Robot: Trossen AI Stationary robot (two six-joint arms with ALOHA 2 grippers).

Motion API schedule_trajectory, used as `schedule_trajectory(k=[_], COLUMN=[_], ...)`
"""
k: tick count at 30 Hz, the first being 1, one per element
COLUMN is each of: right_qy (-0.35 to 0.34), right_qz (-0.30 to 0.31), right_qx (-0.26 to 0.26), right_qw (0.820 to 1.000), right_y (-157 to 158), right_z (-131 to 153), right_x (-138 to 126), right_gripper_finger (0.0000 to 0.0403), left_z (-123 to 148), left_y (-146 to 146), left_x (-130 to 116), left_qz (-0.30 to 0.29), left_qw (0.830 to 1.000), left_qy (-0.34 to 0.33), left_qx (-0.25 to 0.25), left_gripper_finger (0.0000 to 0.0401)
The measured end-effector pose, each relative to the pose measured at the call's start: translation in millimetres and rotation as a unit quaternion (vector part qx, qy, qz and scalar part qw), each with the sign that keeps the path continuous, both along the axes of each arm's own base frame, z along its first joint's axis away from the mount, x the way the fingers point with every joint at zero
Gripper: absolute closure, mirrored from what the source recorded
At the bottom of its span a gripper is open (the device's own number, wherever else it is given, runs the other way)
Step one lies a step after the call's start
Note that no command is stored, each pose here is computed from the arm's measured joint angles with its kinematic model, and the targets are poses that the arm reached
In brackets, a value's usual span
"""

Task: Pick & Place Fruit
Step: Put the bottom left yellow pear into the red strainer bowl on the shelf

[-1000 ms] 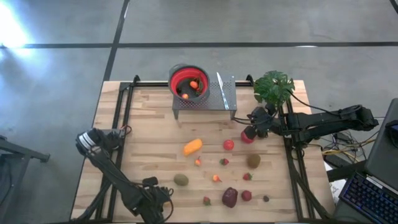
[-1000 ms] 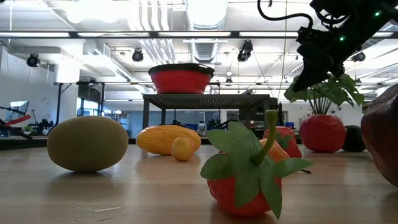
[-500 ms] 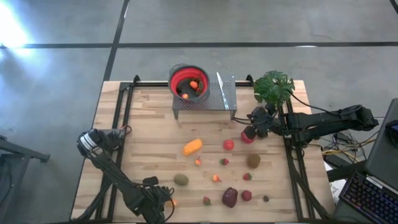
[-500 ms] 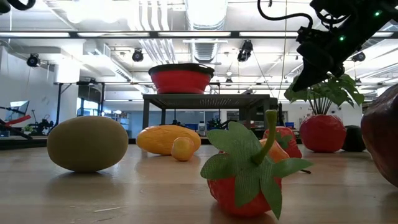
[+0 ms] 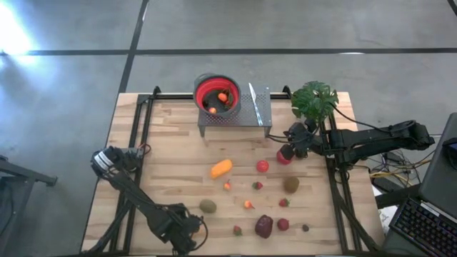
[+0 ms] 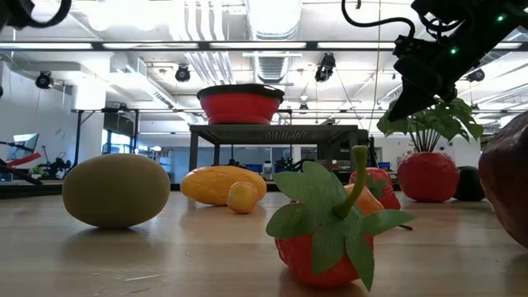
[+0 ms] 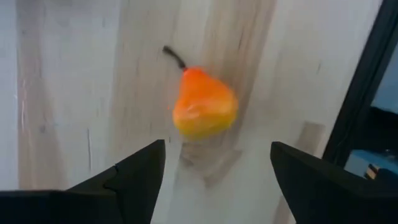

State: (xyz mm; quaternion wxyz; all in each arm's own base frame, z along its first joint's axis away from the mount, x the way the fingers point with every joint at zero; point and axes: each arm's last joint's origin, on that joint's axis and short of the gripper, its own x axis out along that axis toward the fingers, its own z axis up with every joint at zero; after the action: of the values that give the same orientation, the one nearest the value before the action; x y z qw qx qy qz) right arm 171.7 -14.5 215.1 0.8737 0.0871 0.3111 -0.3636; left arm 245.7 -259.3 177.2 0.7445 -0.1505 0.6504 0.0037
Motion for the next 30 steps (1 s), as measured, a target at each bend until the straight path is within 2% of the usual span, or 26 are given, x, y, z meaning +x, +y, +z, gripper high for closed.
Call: schedule_trajectory(k=[5, 13, 20, 30], right_qy=[0.0, 0.003, 0.004, 0.005], right_qz=[0.0, 0.0, 0.0, 0.0], right_qx=[0.0, 0.0, 0.0, 0.0], right_qw=[1.0, 1.0, 1.0, 1.0], right_y=[0, 0, 0, 0], right_z=[0, -2, -3, -3], right_x=[0, -1, -1, -1], right_gripper_finger=[0.0394, 0.0394, 0.0394, 0.0394], left_z=[4, 3, 4, -9], left_y=[1, 5, -1, 5], left_x=[6, 9, 15, 10], left_qz=[0.015, 0.035, 0.046, 0.075], left_qw=[1.0, 0.998, 0.996, 0.995], left_qy=[-0.015, -0.051, -0.082, -0.063], left_qx=[-0.002, 0.034, 0.005, 0.02], left_gripper_finger=[0.0108, 0.0109, 0.0109, 0.0109])
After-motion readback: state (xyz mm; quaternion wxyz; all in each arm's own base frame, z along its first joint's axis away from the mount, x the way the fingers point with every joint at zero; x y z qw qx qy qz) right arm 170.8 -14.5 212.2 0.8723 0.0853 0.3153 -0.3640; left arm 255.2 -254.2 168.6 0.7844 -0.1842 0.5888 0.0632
